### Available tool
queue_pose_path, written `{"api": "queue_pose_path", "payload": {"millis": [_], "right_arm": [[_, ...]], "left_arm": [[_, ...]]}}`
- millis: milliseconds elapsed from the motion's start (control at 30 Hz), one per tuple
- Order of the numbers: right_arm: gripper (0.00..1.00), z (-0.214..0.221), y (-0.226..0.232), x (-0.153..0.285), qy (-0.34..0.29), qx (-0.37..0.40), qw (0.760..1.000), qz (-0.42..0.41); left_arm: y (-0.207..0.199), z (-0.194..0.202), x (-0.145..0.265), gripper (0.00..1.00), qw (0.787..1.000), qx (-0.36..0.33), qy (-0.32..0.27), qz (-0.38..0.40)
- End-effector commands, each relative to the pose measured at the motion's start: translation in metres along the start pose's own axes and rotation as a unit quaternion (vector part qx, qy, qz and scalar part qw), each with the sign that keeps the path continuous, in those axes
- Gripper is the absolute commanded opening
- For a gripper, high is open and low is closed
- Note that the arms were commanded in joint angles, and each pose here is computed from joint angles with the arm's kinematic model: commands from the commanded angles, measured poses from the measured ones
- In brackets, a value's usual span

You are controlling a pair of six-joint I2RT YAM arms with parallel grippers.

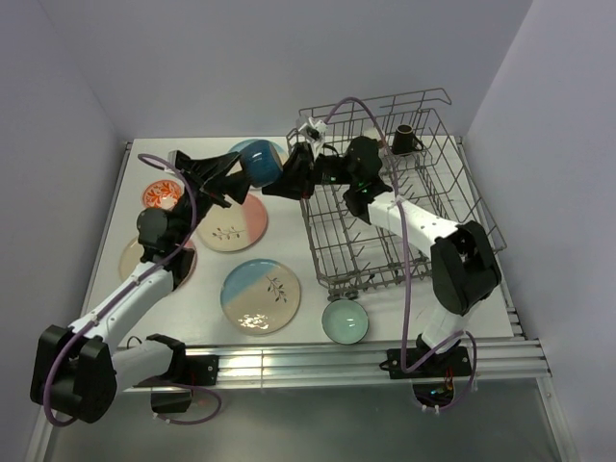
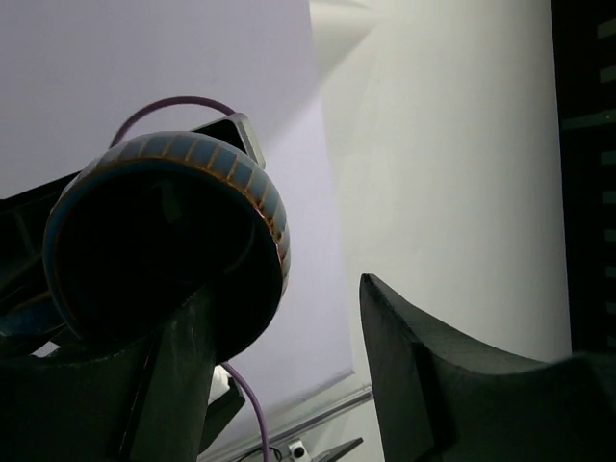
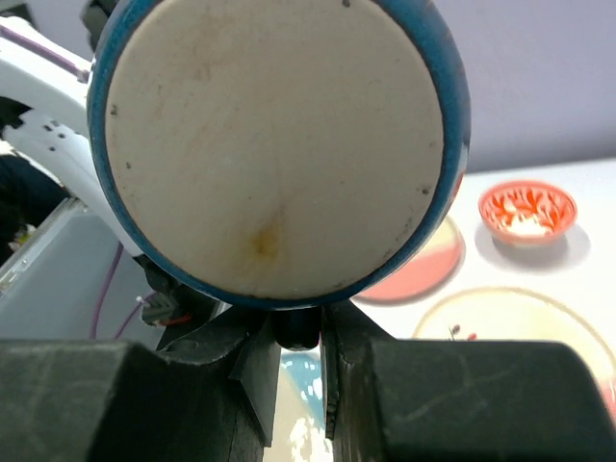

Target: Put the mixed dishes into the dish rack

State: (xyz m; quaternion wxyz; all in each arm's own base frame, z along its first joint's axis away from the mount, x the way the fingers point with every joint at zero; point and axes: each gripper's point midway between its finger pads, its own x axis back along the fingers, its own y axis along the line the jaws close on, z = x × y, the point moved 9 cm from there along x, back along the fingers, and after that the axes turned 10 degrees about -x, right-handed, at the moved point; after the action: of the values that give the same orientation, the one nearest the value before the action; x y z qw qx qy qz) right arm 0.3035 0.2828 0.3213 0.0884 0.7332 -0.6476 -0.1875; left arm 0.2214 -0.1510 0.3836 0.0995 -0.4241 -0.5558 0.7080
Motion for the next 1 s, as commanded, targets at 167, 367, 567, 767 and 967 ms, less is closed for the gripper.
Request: {"api": "queue_pose_path", "payload": {"millis": [167,367,567,767,967], "right_arm": [[0.00,-0.050,0.007,0.022,-0.011,0.072,0.993,0.089],[0.00,-0.059,-0.008,0.050,0.038,0.121,0.974,0.189],[0.00,-0.077,-0.034,0.112,0.118,0.170,0.926,0.316],[0.00,-0.090,-0.072,0.165,0.208,0.197,0.855,0.431],[0.00,-0.077,-0.116,0.186,0.331,0.214,0.799,0.454]], "left_arm": [[-0.014,-0.007,0.013,0.65,0.996,-0.064,-0.009,-0.060],[-0.002,-0.015,0.034,0.65,0.985,-0.114,-0.024,-0.125],[0.006,-0.019,0.053,0.66,0.934,-0.246,-0.017,-0.258],[0.011,-0.015,0.077,0.65,0.886,-0.346,-0.008,-0.308],[0.025,-0.016,0.101,0.65,0.850,-0.377,-0.013,-0.367]]}}
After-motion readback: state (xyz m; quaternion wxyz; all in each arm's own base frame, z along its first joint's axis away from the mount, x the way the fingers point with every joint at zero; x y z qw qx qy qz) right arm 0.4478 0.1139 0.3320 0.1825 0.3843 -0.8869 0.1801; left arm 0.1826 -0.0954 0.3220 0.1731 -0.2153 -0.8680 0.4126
